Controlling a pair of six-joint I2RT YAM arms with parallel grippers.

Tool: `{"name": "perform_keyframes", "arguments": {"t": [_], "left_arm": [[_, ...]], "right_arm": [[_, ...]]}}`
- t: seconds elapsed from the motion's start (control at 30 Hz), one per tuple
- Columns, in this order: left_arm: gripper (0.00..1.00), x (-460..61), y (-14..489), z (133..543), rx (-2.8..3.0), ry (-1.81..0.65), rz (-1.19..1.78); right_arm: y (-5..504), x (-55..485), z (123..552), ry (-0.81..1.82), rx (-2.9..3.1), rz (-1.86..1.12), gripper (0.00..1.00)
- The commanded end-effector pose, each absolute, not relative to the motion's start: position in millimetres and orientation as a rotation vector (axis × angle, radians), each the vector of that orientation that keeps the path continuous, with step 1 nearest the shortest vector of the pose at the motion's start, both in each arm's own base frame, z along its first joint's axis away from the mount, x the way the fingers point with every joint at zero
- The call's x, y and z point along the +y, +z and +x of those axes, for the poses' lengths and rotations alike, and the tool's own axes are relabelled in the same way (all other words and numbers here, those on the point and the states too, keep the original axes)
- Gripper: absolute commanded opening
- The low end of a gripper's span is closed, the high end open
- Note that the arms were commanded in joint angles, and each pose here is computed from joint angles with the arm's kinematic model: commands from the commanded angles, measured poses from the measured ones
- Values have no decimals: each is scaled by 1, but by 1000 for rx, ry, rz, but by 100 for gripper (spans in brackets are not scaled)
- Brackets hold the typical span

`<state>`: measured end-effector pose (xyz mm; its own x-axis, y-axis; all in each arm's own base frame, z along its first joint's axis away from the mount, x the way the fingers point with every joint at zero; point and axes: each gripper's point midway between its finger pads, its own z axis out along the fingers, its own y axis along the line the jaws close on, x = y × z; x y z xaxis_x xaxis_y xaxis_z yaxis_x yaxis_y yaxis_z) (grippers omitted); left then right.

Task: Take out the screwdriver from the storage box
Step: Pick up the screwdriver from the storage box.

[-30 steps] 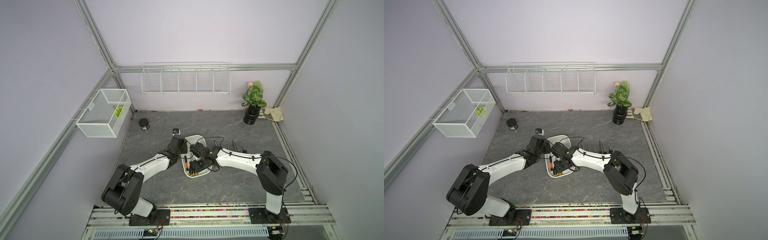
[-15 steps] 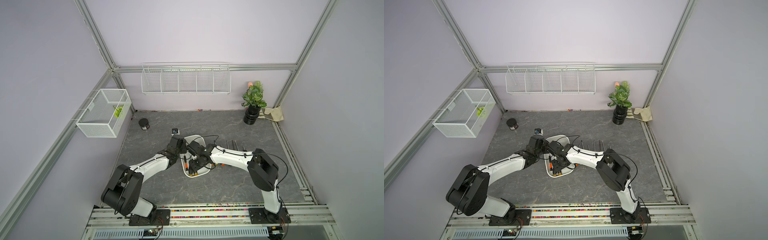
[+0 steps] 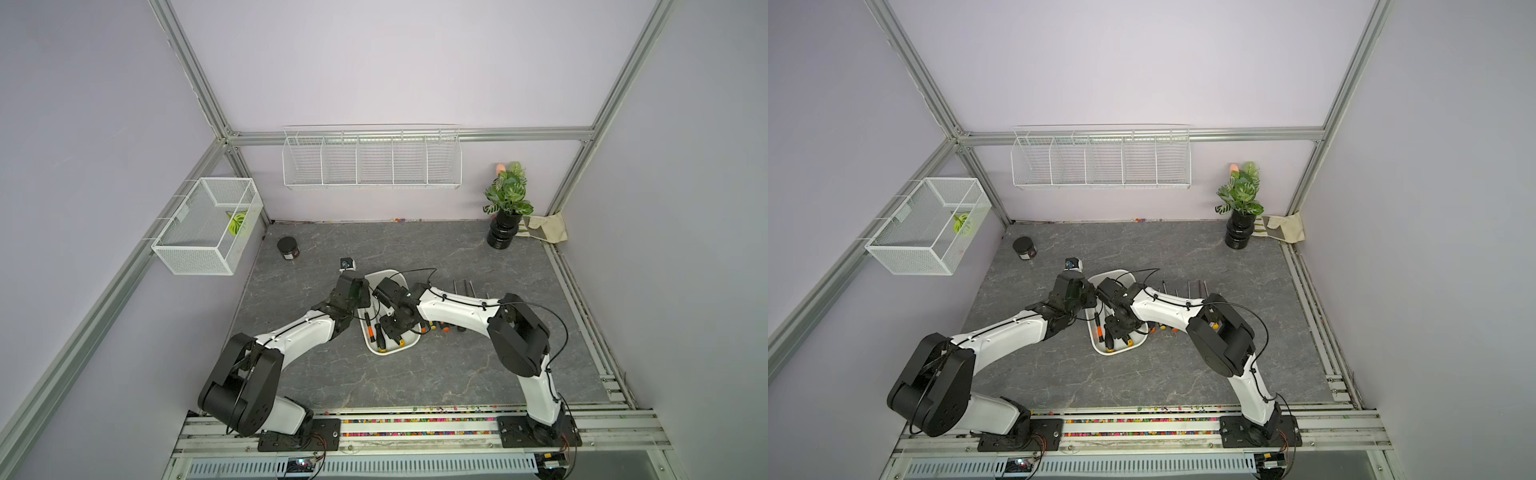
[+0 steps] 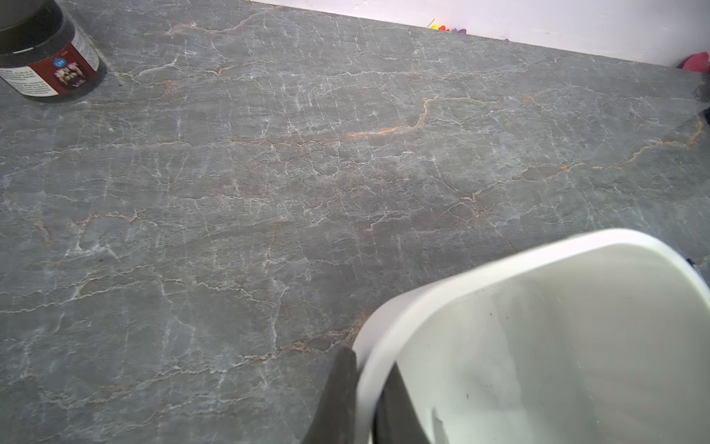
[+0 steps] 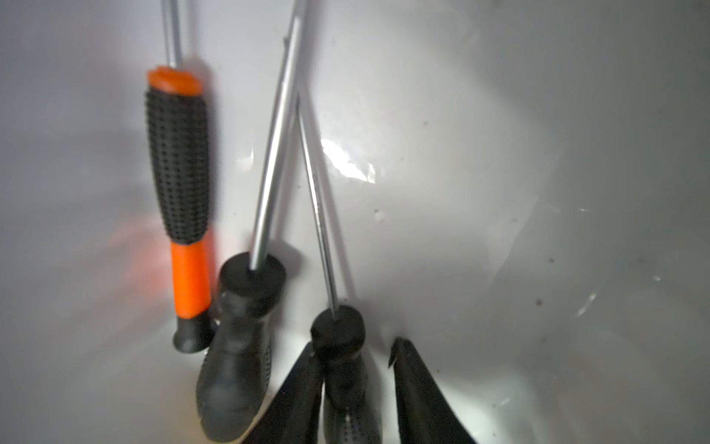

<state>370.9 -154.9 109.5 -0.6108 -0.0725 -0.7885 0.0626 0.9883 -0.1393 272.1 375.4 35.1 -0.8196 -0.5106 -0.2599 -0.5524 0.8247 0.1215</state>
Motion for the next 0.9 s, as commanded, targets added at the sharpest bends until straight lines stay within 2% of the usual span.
{"name": "perform_keyframes", "arguments": {"t": [0.0,0.33,0.57,0.87], "left_arm": [[0,-152,120,370,2187,-206,-7],[0,-147,120,367,2185,-206,-19],[0,-145,119,367,2187,-207,-22],[0,-146,114,368,2199,-205,-17]], "right_arm": [[21,372,271,248,2832,-841,31],[16,373,273,240,2855,-859,17],[29,373,272,274,2820,-860,0],[74,376,259,450,2718,-858,0]]}}
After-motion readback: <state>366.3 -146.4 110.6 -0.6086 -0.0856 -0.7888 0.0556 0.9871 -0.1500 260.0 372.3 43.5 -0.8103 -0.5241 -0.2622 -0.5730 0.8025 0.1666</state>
